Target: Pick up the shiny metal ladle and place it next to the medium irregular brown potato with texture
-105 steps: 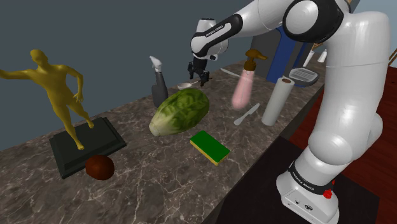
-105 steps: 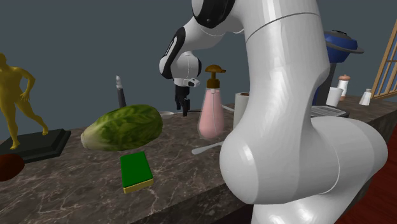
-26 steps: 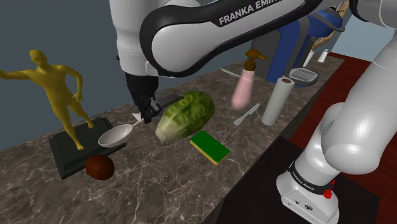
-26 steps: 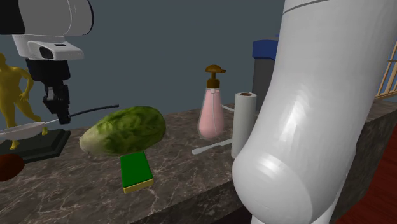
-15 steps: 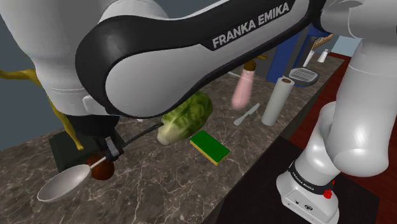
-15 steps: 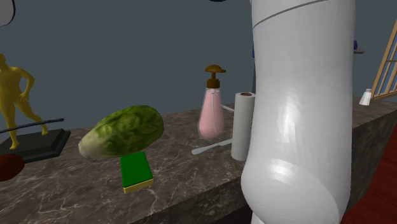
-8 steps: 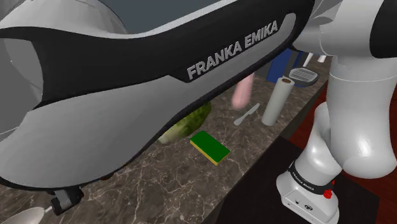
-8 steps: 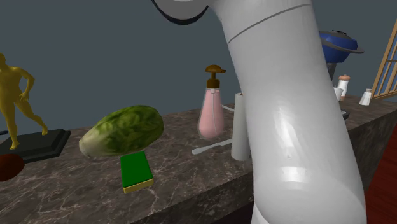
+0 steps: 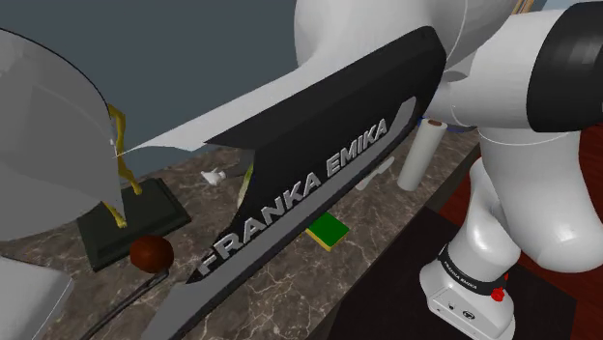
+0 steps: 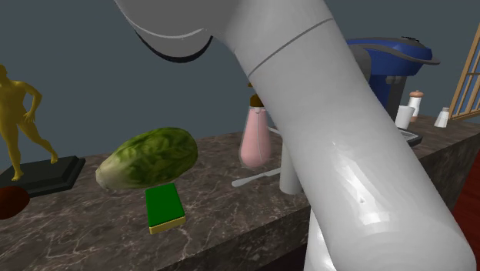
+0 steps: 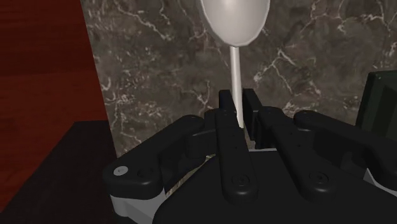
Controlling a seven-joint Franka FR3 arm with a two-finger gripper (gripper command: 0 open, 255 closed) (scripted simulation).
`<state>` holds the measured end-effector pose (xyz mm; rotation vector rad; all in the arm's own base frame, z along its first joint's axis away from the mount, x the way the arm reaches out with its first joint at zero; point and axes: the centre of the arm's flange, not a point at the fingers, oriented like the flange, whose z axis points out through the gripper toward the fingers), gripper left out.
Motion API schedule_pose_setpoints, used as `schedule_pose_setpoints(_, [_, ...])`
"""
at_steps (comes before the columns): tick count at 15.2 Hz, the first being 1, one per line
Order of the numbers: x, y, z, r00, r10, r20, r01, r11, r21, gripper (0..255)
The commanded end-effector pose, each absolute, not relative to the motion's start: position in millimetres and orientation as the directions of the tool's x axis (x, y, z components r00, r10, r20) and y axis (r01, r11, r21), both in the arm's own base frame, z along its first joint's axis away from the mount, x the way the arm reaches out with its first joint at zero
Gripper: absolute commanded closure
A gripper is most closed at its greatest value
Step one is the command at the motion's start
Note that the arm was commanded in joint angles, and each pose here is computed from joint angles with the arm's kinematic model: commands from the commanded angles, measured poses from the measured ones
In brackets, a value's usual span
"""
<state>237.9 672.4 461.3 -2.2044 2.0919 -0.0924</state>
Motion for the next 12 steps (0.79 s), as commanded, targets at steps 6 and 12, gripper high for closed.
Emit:
schedule_pose_setpoints(6, [237.1,673.1,424.3,0.053,-0.998,-0.026,-0.992,-0.05,-0.115,255])
schedule_pose_setpoints(12, [237.1,673.1,392.6,0.053,-0.998,-0.026,-0.992,-0.05,-0.115,255])
